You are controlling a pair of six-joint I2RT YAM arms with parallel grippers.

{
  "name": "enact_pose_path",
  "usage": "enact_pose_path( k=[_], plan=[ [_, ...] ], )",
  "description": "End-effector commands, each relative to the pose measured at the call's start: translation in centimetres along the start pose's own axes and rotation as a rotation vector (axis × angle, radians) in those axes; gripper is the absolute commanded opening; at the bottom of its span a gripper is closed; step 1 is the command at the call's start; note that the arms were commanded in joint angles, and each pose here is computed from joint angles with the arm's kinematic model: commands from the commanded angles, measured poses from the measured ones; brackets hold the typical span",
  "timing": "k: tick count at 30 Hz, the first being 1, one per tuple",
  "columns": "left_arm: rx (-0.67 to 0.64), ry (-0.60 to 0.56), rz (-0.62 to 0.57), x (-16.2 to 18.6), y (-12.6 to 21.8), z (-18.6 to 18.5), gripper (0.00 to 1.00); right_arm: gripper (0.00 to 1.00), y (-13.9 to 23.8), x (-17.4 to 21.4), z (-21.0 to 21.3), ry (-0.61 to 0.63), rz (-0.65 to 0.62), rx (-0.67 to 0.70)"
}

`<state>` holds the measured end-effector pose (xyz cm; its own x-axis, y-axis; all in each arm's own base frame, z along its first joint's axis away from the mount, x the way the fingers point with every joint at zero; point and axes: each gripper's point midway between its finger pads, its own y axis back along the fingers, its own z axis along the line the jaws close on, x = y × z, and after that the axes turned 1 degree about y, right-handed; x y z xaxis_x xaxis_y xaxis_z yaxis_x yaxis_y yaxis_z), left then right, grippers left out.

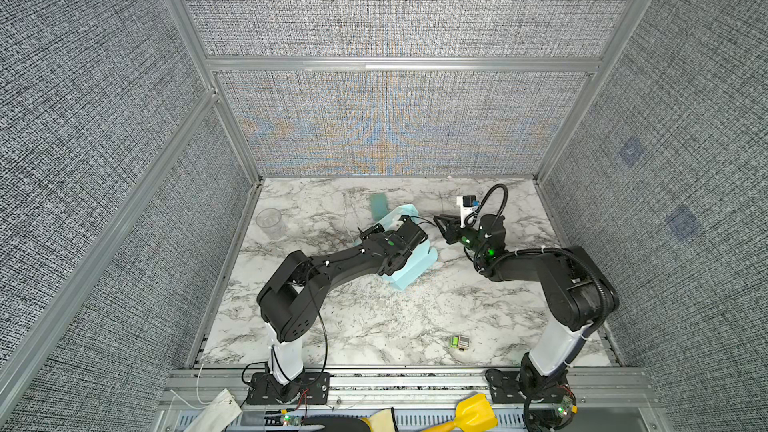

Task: Fold the paper box

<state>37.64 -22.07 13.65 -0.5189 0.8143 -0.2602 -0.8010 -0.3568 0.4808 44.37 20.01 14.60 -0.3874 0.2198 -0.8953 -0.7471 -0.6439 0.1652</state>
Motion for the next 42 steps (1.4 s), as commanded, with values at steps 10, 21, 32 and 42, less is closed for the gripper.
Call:
enact_pose_path(
  k=[10,21,32,42],
  plan=[
    [-0.086,-0.055,-0.046,-0.3,0.3,-0.1,0.02,0.31,-2.4,2.0,-0.5,-0.082,0.084,-0.049],
    [-0.107,-0.105,-0.029,-0.5,0.0,-0.5,0.02,0.31,-4.0,3.8,2.2,-0.080,0.104,-0.103],
    [-0.062,-0.102,-0.043,-1.1,0.0,-1.1,0.02,0.31,-3.6,4.5,3.8,-0.071,0.081,-0.159],
    [-0.039,-0.116,-0.022,-0.5,-0.3,-1.9,0.02,0.31,-3.6,4.5,5.0,-0.026,0.077,-0.211]
  ],
)
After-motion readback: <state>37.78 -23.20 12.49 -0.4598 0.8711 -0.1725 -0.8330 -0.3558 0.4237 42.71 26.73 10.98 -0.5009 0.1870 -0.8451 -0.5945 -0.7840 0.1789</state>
